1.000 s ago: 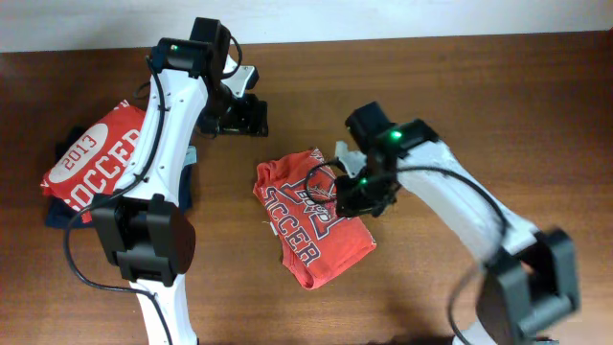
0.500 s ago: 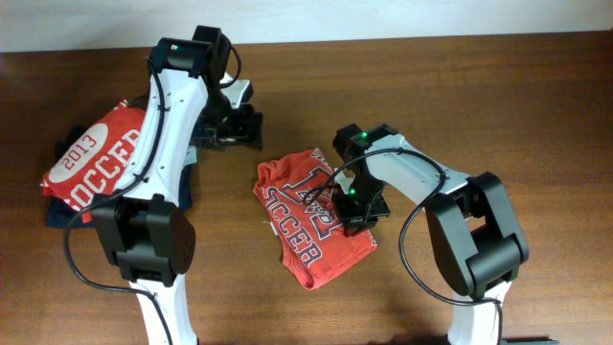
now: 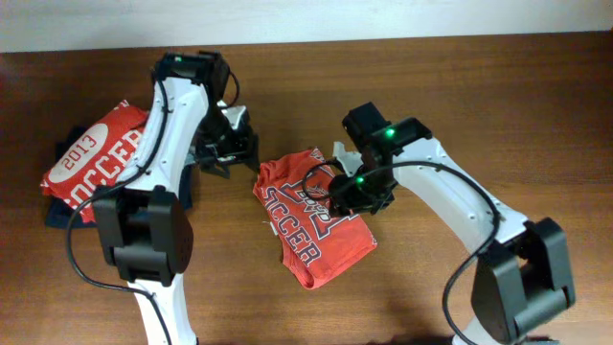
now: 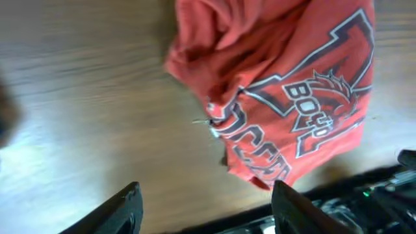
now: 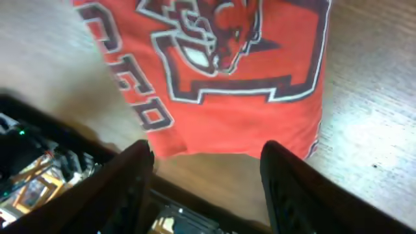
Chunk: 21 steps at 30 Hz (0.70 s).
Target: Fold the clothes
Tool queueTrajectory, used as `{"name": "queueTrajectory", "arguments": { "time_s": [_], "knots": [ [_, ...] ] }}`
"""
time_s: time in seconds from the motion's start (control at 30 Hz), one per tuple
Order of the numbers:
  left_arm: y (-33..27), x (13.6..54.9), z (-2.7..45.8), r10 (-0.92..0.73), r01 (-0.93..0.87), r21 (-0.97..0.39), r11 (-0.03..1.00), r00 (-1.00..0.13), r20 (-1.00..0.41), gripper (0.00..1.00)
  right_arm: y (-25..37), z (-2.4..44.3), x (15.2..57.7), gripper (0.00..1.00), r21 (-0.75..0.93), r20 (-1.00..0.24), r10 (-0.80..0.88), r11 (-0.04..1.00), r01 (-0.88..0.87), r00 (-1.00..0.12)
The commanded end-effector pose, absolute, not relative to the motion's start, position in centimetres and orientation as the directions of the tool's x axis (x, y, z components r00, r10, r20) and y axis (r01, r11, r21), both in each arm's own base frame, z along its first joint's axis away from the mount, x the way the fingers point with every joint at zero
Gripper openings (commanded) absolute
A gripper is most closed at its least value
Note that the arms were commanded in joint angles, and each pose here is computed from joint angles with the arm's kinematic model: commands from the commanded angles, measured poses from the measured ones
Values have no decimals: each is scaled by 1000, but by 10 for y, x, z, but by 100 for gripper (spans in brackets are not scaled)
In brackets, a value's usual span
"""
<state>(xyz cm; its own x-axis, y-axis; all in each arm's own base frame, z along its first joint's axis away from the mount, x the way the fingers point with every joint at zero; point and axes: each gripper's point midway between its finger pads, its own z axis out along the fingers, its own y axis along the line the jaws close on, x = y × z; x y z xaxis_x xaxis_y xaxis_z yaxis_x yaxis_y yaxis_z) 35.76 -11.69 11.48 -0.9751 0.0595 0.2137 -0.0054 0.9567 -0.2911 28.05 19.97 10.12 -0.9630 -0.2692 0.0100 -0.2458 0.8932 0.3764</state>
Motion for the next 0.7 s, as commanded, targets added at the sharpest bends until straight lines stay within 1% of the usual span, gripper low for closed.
{"name": "queueTrajectory", "arguments": {
  "time_s": [0.0, 0.2, 0.33, 0.4, 0.53, 0.6, 0.67],
  "knots": [
    [-135, 342, 98, 27, -94, -382, 919, -953, 301, 63, 201, 109, 285, 57, 386, -20, -272, 886, -258, -962],
    [-152, 308, 59, -14, -231, -460, 857, -904, 427, 64, 201, 109, 286, 57, 387, -24, -271, 885, -259, -962],
    [-153, 289, 37, -58, -298, -452, 841, -880, 472, 64, 201, 109, 287, 57, 387, -29, -271, 884, -261, -962],
    [-153, 285, 31, -74, -312, -453, 835, -879, 470, 64, 202, 109, 288, 57, 388, -34, -272, 883, -264, -962],
    [-154, 289, 24, -110, -320, -466, 825, -900, 423, 65, 203, 109, 290, 57, 389, -41, -271, 882, -266, -962],
    [-155, 293, 21, -153, -346, -470, 812, -904, 400, 69, 203, 109, 291, 57, 391, -38, -250, 888, -244, -968],
    [-155, 292, 16, -174, -360, -469, 806, -902, 394, 70, 204, 107, 292, 57, 392, -31, -223, 894, -217, -974]
  ]
}}
